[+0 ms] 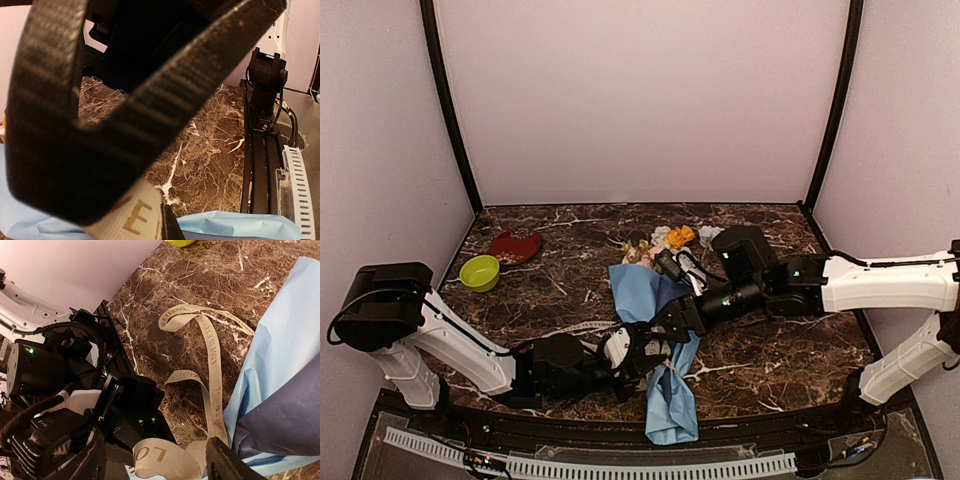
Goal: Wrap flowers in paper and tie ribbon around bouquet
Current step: Pass from the left arm to the right
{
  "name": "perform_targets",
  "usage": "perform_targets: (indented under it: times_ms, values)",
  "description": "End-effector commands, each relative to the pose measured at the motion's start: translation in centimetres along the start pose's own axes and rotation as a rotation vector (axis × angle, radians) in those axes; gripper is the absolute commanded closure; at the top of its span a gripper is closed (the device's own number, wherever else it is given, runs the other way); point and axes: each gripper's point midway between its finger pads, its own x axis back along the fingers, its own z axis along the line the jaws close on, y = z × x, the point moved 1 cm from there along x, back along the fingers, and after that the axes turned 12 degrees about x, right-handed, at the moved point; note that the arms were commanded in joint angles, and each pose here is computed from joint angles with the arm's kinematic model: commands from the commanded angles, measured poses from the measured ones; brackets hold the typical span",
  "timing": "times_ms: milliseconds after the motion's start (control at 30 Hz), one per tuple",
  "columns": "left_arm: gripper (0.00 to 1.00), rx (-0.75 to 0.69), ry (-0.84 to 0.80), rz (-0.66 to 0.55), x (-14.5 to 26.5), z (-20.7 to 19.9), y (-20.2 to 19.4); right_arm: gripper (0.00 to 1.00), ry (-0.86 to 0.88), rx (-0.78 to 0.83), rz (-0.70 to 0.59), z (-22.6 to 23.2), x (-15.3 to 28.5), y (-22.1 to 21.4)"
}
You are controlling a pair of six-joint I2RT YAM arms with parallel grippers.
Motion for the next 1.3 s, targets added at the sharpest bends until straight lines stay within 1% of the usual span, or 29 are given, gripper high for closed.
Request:
perform_targets:
  times_ms: [0, 100, 167, 200, 300, 333, 367, 400, 433, 467, 500, 533, 567, 600, 633, 667, 767, 800, 833, 867, 900, 933, 967, 1000, 1033, 1067, 1167, 1267]
  values:
    - [1.00, 0.020, 0.011, -0.031, 0.2, 0.3, 0.9, 0.43, 0.036, 0.006, 0.019, 0.4, -0.8, -0.4]
    - [1.00, 0.025, 0.012, -0.033, 0.4, 0.5, 1.0, 0.71, 0.043, 0.012, 0.025, 0.6, -0.8, -0.3]
    - [1.00, 0.027, 0.006, -0.031, 0.5, 0.5, 1.0, 0.92, 0.013, 0.023, 0.033, 0.3, -0.7, -0.2]
    - [1.00, 0.030, 0.009, -0.029, 0.6, 0.6, 1.0, 1.00, -0.001, 0.027, 0.032, 0.1, -0.5, -0.1]
    - [1.00, 0.036, 0.016, -0.010, 0.7, 0.9, 0.8, 1.00, -0.044, 0.029, 0.021, -0.5, -0.2, 0.2]
    - [0.93, 0.040, 0.020, 0.003, 0.8, 0.9, 0.8, 1.00, -0.062, 0.029, 0.019, -0.8, -0.2, 0.3]
    - [0.76, 0.051, 0.031, 0.018, 1.0, 1.1, 0.8, 1.00, -0.081, 0.026, 0.020, -1.3, -0.1, 0.2]
    - [0.50, 0.061, 0.049, 0.042, 1.3, 1.3, 0.7, 1.00, -0.095, 0.027, 0.020, -1.6, -0.1, 0.2]
    - [0.32, 0.079, 0.064, 0.053, 1.7, 1.5, 0.9, 1.00, -0.105, 0.030, 0.021, -1.8, -0.1, 0.1]
    - [0.20, 0.094, 0.074, 0.072, 2.2, 1.8, 0.9, 1.00, -0.118, 0.034, 0.018, -2.1, 0.0, 0.3]
    - [0.16, 0.121, 0.072, 0.095, 2.8, 2.0, 0.9, 1.00, -0.126, 0.036, 0.017, -2.3, 0.0, 0.3]
    - [0.15, 0.172, 0.048, 0.123, 3.4, 2.1, 1.0, 1.00, -0.132, 0.036, 0.016, -2.5, 0.0, 0.4]
    - [0.11, 0.239, 0.026, 0.161, 4.1, 2.4, 0.9, 1.00, -0.134, 0.038, 0.014, -2.6, 0.0, 0.5]
    - [0.05, 0.326, 0.027, 0.192, 5.0, 3.1, 1.2, 1.00, -0.135, 0.041, 0.017, -2.7, 0.0, 0.6]
    - [0.02, 0.383, 0.053, 0.210, 5.7, 4.0, 1.4, 1.00, -0.136, 0.044, 0.020, -2.7, -0.1, 0.6]
    - [0.02, 0.417, 0.126, 0.237, 6.6, 5.4, 1.0, 1.00, -0.136, 0.048, 0.024, -2.7, -0.1, 0.6]
    - [0.02, 0.502, 0.441, 0.262, 10.3, 10.7, 0.4, 1.00, -0.132, 0.052, 0.027, -2.7, -0.3, 0.6]
    - [0.06, 0.557, 0.533, 0.275, 11.8, 12.2, -0.1, 1.00, -0.131, 0.052, 0.026, -2.7, -0.3, 0.7]
    - [0.13, 0.615, 0.641, 0.294, 13.6, 14.0, -1.0, 1.00, -0.128, 0.053, 0.027, -2.7, -0.4, 0.7]
    - [0.21, 0.676, 0.736, 0.307, 15.4, 15.4, -1.9, 1.00, -0.126, 0.054, 0.028, -2.7, -0.5, 0.7]
    - [0.27, 0.723, 0.815, 0.326, 17.1, 16.4, -3.2, 1.00, -0.124, 0.055, 0.030, -2.7, -0.5, 0.7]
    - [0.31, 0.753, 0.873, 0.341, 18.4, 17.1, -4.2, 1.00, -0.122, 0.057, 0.031, -2.7, -0.6, 0.7]
    - [0.38, 0.782, 0.919, 0.351, 19.5, 17.7, -5.0, 1.00, -0.121, 0.057, 0.034, -2.7, -0.7, 0.7]
    - [0.41, 0.803, 0.943, 0.364, 20.1, 18.1, -5.6, 1.00, -0.119, 0.058, 0.036, -2.7, -0.7, 0.7]
    - [0.42, 0.816, 0.946, 0.382, 20.3, 18.2, -6.1, 1.00, -0.116, 0.058, 0.040, -2.7, -0.8, 0.7]
    - [0.40, 0.819, 0.942, 0.401, 20.3, 18.2, -6.5, 1.00, -0.114, 0.058, 0.045, -2.7, -0.8, 0.7]
    - [0.31, 0.806, 0.976, 0.489, 20.4, 18.4, -8.4, 1.00, -0.112, 0.059, 0.050, -2.7, -0.9, 0.6]
    - [0.29, 0.784, 1.036, 0.600, 20.6, 18.8, -10.6, 1.00, -0.114, 0.060, 0.047, -2.7, -0.9, 0.7]
